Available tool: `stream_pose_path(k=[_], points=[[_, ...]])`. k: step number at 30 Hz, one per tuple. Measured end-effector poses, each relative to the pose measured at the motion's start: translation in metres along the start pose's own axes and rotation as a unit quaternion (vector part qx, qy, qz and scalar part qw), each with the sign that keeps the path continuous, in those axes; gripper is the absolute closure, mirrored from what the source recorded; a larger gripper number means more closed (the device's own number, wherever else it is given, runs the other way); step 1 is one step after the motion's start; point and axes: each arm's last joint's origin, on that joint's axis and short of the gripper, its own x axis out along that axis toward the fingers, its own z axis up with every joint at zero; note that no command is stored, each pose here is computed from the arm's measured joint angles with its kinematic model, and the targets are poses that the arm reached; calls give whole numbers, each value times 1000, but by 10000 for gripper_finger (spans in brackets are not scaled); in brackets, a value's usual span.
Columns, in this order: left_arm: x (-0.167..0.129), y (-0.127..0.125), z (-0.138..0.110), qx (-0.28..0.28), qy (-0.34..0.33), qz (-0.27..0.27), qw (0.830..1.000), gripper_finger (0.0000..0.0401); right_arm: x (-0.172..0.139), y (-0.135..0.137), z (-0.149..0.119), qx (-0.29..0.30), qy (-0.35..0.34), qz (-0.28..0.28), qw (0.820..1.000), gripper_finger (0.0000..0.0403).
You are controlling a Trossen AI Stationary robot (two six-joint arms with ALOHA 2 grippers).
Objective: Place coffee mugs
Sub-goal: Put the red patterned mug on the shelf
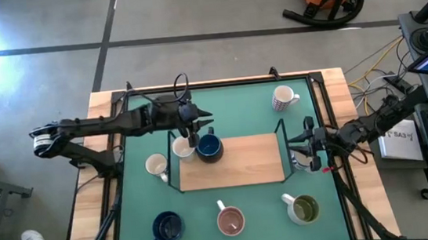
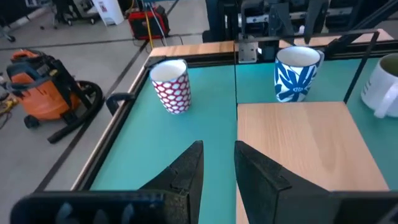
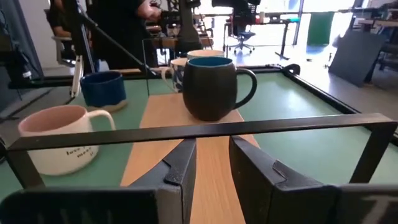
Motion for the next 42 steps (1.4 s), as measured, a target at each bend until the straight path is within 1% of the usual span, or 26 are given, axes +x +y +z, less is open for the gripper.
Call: stream_pose_path(k=[2, 3, 5, 7, 9, 12, 14, 16, 17, 20, 21, 23, 24, 25, 26, 30, 32, 38, 42], points=[[0, 0, -1, -8, 1, 0, 1000, 328, 0, 0, 2, 1, -9, 1, 1000, 316], [0, 0, 0, -10, 0, 0, 1000, 328, 0, 0, 2, -10, -10, -3, 1000, 316], [0, 0, 0, -9, -3, 1, 1000, 328, 0, -2, 2, -18, -10, -27, 999, 316], [0, 0, 1, -6, -6, 1, 1000, 328, 0, -3, 1, -8, -7, -45, 999, 316], [0, 0, 1, -6, -7, 1, 1000, 328, 0, -3, 0, 9, -2, -44, 999, 316], [0, 0, 2, -5, -9, 2, 1000, 328, -1, -3, -5, 27, 25, -43, 998, 316], [0, 0, 2, -5, -9, 2, 1000, 328, -1, -4, -11, 21, 53, -50, 997, 316], [0, 0, 2, -5, -9, 2, 1000, 328, -2, -5, -12, 18, 58, -65, 996, 316], [0, 0, 2, -5, -9, 2, 1000, 328, -2, -6, -13, 15, 58, -79, 995, 316], [0, 0, 2, -5, -10, 2, 1000, 328, -4, -11, -9, 9, 48, -156, 987, 316], [0, 0, 2, -5, -10, 2, 1000, 328, -6, -13, -6, 21, 37, -185, 982, 316], [0, 0, 2, -5, -11, 2, 1000, 328, -8, -17, -1, 54, 9, -252, 966, 316], [0, 0, 2, -5, -11, 2, 1000, 328, -10, -19, 1, 57, -1, -283, 957, 316], [0, 0, 2, -5, -10, 2, 1000, 328, -11, -20, 3, 59, -10, -307, 950, 316], [0, 0, 2, -4, -11, 2, 1000, 328, -12, -21, 5, 61, -16, -319, 946, 316], [0, 0, 3, 7, -13, 3, 1000, 328, -14, -22, 13, 76, -30, -323, 943, 316], [0, 1, 3, 8, -15, 3, 1000, 328, -15, -23, 18, 91, -39, -332, 938, 316], [0, 1, 3, 9, -15, 3, 1000, 328, -20, -28, 33, 103, -54, -350, 929, 316], [0, 1, 3, 9, -15, 3, 1000, 328, -21, -29, 35, 106, -56, -351, 929, 308]])
